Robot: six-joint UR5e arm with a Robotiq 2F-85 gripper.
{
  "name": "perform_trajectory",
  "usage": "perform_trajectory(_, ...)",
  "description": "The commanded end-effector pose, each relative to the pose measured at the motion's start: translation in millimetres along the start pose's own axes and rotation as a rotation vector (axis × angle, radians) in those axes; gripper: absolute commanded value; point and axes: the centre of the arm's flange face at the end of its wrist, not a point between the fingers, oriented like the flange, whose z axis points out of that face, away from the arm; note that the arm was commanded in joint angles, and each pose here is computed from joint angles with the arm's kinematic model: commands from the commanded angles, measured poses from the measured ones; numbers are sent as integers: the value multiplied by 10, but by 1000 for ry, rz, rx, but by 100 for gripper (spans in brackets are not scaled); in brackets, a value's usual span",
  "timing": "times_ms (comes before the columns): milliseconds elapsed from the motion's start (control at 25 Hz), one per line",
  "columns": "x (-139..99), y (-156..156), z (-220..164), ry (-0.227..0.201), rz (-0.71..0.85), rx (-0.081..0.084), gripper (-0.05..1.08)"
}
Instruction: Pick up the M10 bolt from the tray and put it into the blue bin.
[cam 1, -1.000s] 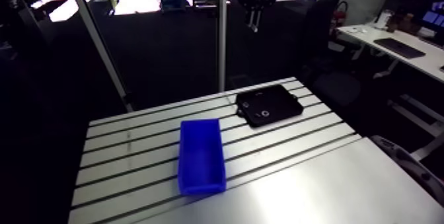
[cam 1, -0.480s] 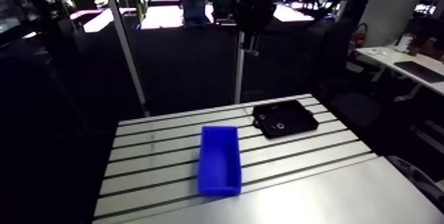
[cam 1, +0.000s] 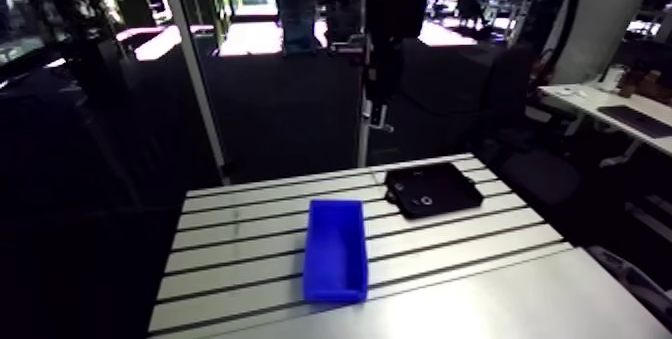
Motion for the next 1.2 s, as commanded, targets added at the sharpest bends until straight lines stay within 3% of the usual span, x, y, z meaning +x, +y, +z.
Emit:
perform_trajectory(40, 55, -269, 296, -27, -132, 35, 107)
perform_trajectory(80, 66, -288, 354, -29, -144, 36, 107)
perform_trajectory(240, 142, -388, 568, -36, -179, 7, 107)
perform_trajectory(440, 255, -424, 755, -53, -215, -54, 107)
perform_trajectory(760, 445, -596, 1172, -86, -317, -135, 107)
perform_trajectory(960, 497, -653, 1392, -116, -352, -136, 107)
perform_trajectory(1160, 482, -691, 1514, -132, -369, -153, 107)
perform_trajectory(1200, 487, -679, 1600, -139, -373, -145, 107)
